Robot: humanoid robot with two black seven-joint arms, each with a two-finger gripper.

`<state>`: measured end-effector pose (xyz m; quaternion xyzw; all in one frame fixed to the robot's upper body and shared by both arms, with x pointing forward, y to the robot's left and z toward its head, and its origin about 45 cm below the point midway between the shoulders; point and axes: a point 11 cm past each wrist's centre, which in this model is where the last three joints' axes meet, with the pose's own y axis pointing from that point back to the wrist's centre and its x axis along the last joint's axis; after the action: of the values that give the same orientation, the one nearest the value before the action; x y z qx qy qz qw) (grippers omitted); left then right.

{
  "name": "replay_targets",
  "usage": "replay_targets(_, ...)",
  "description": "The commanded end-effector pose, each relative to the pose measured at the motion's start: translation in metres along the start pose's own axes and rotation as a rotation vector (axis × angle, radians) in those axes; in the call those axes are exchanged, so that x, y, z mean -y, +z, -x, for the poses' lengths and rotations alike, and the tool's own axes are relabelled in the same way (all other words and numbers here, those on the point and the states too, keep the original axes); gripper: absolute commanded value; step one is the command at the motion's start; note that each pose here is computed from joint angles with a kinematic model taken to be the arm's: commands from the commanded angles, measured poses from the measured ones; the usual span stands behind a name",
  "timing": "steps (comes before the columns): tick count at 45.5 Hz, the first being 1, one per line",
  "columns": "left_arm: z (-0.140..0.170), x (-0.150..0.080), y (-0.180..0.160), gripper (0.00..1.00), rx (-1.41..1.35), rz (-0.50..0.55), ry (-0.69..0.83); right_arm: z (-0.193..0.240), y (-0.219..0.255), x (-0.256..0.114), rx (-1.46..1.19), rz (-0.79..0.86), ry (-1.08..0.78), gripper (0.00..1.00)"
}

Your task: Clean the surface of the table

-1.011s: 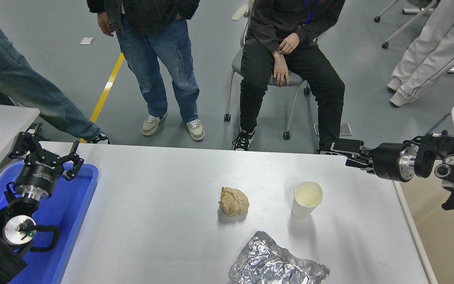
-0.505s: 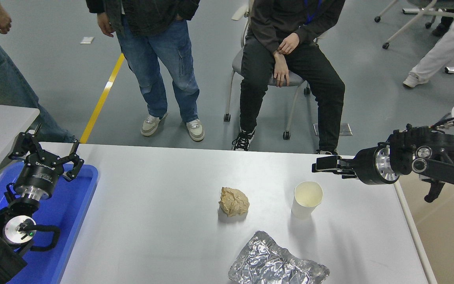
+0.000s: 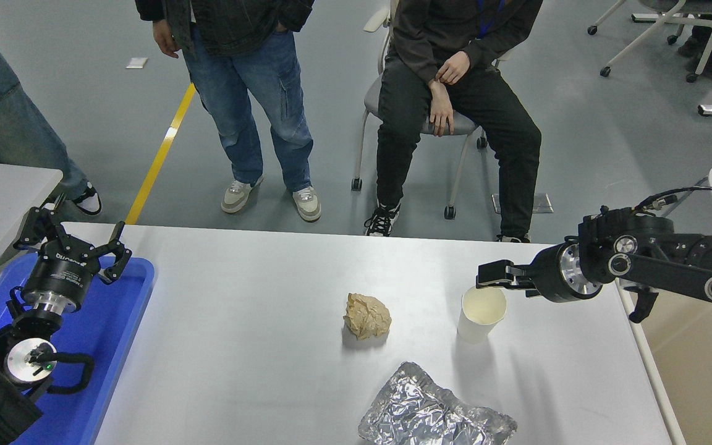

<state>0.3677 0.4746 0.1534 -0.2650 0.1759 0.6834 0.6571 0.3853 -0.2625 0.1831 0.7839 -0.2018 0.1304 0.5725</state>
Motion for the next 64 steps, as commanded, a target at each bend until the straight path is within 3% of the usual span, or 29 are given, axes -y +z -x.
replay_targets(1,0.000,0.000,0.000,1.00,0.000,0.000,0.000,0.014,0.010,0.018,0.006,0.044,-0.029,0.99)
replay_targets(29,0.000,0.000,0.000,1.00,0.000,0.000,0.000,0.014,0.005,0.033,-0.031,0.059,-0.020,0.96)
replay_targets(34,0.000,0.000,0.000,1.00,0.000,0.000,0.000,0.021,-0.005,0.038,-0.040,0.041,-0.037,0.77)
replay_targets(38,0.000,0.000,0.000,1.00,0.000,0.000,0.000,0.023,-0.006,0.039,-0.045,0.038,-0.044,0.47)
replay_targets(49,0.000,0.000,0.000,1.00,0.000,0.000,0.000,0.025,-0.001,0.040,-0.061,0.057,-0.051,0.04)
replay_targets(51,0.000,0.000,0.000,1.00,0.000,0.000,0.000,0.025,-0.001,0.039,-0.065,0.058,-0.050,0.00)
replay_targets(64,0.000,0.000,0.000,1.00,0.000,0.000,0.000,0.018,-0.005,0.037,-0.069,0.035,-0.036,0.00)
